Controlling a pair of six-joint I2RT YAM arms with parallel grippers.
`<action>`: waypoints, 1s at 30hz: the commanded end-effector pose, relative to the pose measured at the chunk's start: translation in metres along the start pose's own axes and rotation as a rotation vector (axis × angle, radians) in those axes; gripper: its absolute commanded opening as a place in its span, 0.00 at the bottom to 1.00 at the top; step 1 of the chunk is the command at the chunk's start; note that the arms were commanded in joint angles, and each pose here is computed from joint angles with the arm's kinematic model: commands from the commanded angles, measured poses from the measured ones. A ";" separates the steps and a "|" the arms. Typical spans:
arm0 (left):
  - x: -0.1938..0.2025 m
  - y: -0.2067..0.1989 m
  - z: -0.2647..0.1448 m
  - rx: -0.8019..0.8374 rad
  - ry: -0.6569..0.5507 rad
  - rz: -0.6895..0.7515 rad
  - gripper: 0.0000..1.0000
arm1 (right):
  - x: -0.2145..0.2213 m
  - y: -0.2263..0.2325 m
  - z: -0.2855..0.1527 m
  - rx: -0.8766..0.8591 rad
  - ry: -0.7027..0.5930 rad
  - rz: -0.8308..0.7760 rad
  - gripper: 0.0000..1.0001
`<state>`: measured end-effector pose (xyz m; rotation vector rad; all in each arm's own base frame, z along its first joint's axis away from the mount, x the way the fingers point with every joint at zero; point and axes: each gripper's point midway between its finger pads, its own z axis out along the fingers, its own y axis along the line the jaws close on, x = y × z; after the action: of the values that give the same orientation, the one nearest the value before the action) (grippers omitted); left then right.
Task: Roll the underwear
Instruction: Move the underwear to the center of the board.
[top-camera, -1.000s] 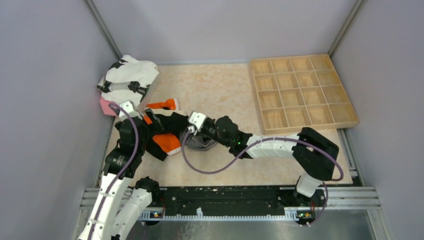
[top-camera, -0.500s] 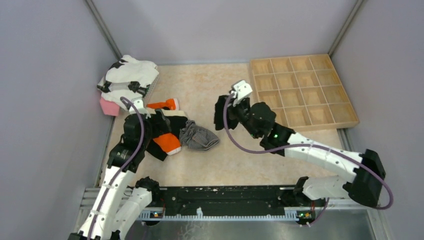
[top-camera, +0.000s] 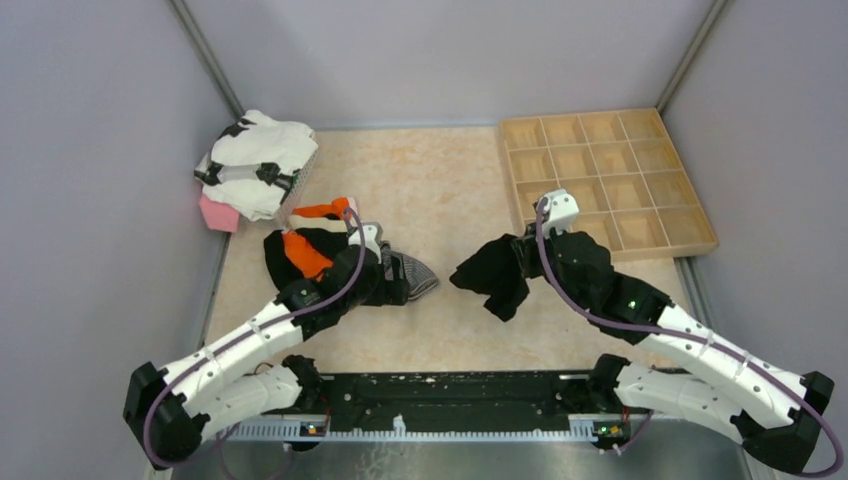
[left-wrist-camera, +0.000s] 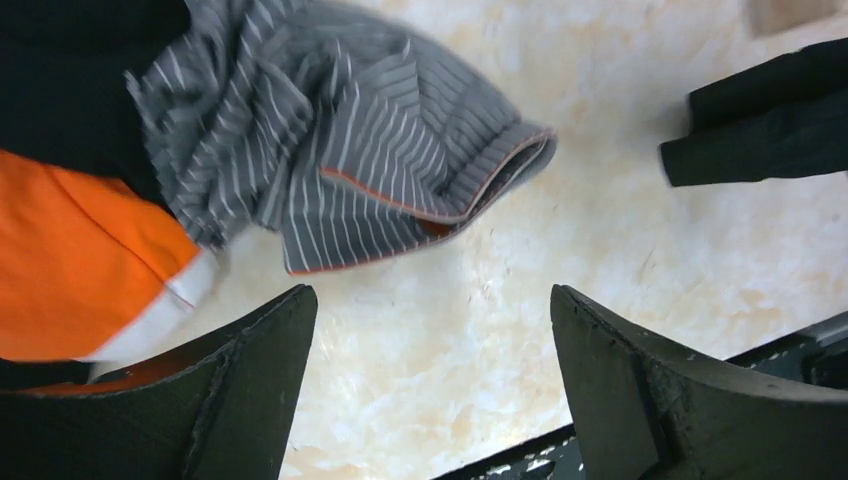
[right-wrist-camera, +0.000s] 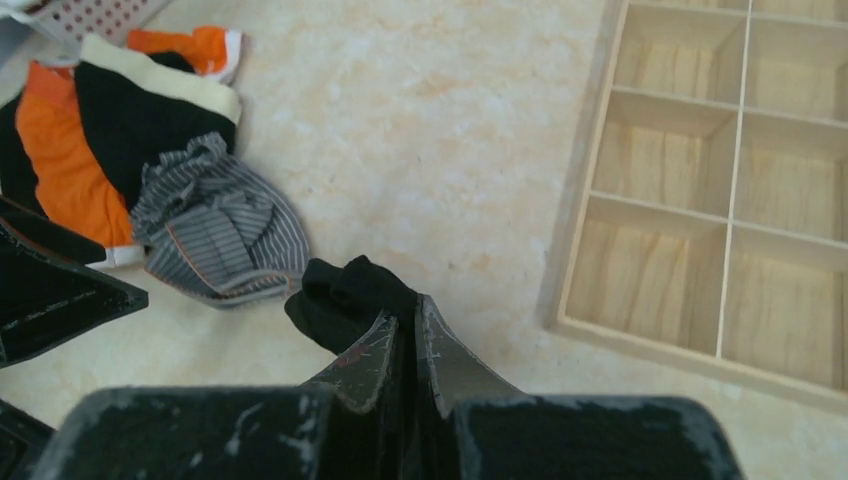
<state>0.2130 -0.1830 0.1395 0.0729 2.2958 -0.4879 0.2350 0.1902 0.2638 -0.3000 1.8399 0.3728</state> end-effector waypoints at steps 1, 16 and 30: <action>0.030 -0.009 0.018 0.005 0.035 -0.104 0.92 | 0.031 -0.018 -0.015 0.046 0.073 0.047 0.00; 0.041 0.093 0.066 -0.401 0.033 -0.309 0.96 | 0.055 -0.011 -0.015 -0.001 0.128 0.056 0.00; -0.067 0.129 0.161 -0.496 -0.055 -0.263 0.93 | 0.057 -0.001 -0.018 -0.045 0.136 0.122 0.00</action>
<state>0.3330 -0.1141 0.0292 -0.4900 2.4131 -0.0215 0.2032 0.1747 0.2023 -0.2985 2.0161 0.4141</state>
